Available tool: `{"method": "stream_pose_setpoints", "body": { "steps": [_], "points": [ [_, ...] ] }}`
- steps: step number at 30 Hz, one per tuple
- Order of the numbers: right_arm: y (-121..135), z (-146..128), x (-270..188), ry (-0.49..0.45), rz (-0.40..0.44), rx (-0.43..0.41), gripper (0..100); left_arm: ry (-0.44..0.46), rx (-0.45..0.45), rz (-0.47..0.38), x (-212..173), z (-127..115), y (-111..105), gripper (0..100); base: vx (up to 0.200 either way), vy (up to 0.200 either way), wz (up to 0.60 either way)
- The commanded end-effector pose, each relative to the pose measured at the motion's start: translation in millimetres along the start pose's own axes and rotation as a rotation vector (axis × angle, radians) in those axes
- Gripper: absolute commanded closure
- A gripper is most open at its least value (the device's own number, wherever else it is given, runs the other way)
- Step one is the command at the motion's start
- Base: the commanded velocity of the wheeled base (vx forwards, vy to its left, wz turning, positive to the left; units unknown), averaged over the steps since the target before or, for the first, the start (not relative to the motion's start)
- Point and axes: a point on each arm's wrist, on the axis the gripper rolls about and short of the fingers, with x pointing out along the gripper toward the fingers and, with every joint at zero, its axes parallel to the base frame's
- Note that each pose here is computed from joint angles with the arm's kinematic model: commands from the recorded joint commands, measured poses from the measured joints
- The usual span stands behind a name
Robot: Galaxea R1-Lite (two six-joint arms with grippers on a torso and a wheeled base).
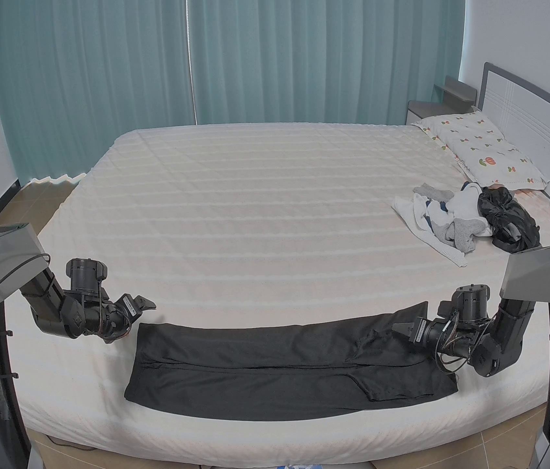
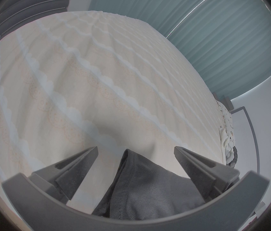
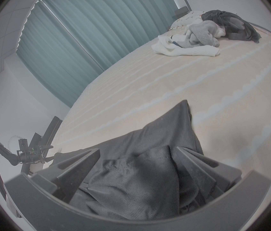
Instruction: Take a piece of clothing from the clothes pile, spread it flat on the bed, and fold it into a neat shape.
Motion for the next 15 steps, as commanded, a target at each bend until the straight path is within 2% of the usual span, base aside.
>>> {"method": "stream_pose_setpoints", "body": {
  "steps": [1, 15],
  "points": [
    [-2.7, 1.9, 0.0, -0.007, -0.003, 0.012, 100, -0.001, 0.002, -0.001, -0.2, 0.4, -0.2, 0, 0.000, 0.000, 0.00],
    [1.9, 23.1, -2.1, -0.125, 0.049, 0.031, 100, -0.002, 0.000, 0.000, -0.2, 0.4, -0.2, 0, 0.000, 0.000, 0.00]
  ]
}}
